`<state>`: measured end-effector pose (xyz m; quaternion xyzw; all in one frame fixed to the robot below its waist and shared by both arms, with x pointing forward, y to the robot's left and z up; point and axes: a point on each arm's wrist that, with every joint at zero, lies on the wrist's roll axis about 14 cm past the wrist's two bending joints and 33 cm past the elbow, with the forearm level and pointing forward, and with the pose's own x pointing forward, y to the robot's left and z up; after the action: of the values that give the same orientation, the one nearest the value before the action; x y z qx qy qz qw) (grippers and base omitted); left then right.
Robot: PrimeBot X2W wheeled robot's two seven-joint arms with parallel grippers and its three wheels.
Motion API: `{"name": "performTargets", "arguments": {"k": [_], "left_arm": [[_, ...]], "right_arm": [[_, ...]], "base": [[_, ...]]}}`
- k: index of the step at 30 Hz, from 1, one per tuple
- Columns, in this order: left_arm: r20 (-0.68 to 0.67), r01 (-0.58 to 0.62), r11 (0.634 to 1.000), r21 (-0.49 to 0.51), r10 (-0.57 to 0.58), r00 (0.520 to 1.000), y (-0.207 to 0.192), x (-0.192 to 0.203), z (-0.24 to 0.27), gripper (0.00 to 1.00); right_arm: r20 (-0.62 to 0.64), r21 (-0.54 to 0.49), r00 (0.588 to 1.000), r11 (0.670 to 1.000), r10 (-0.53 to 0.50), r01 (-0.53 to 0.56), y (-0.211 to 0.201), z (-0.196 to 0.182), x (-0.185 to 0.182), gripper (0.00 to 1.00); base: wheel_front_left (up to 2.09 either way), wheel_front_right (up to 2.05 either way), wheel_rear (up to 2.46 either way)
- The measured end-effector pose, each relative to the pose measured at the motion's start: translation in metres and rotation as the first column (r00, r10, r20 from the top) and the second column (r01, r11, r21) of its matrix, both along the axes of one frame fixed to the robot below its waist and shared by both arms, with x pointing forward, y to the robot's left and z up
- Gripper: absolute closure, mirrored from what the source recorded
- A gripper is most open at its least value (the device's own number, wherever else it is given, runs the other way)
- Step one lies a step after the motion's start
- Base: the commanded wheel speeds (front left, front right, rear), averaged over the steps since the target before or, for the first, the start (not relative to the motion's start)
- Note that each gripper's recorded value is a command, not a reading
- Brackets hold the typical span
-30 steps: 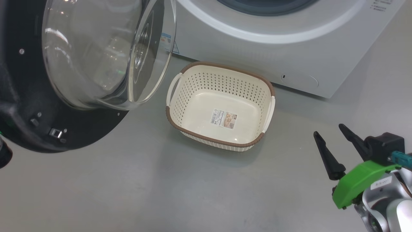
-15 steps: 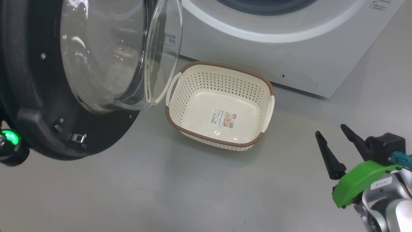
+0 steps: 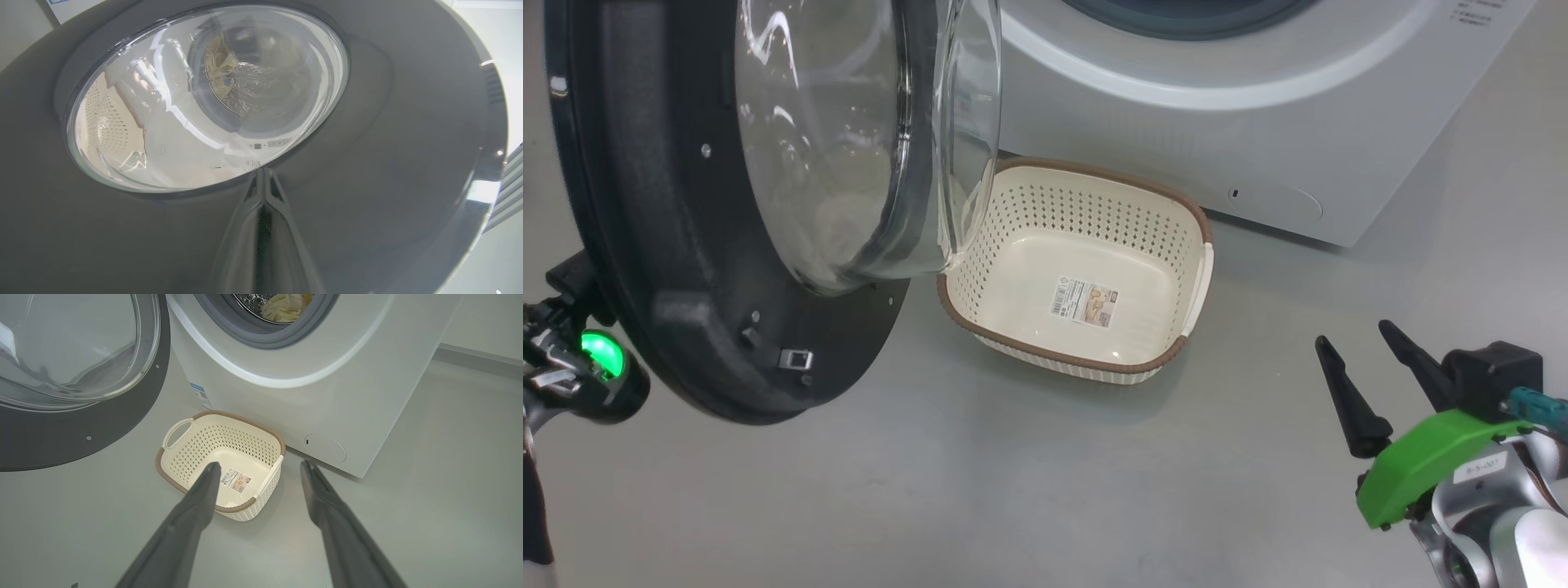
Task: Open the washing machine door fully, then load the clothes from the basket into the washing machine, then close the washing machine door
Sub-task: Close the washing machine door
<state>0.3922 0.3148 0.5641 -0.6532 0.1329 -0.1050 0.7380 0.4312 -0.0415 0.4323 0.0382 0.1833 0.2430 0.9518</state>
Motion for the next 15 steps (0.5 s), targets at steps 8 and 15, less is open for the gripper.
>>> {"name": "performTargets", "arguments": {"k": [8,15], "left_arm": [[0.037,0.083,0.996,-0.018,-0.082,0.996,-0.027,0.000,0.012,1.00],[0.036,0.157,0.987,-0.029,-0.156,0.987,-0.050,0.003,0.013,1.00]], "right_arm": [[0.006,0.012,1.000,1.000,-0.015,0.015,-0.003,0.003,-0.003,0.00],[0.015,0.018,0.999,0.999,-0.035,0.035,-0.007,0.006,-0.006,0.00]], "base": [[0.00,0.00,0.00],[0.00,0.00,0.00]]}}
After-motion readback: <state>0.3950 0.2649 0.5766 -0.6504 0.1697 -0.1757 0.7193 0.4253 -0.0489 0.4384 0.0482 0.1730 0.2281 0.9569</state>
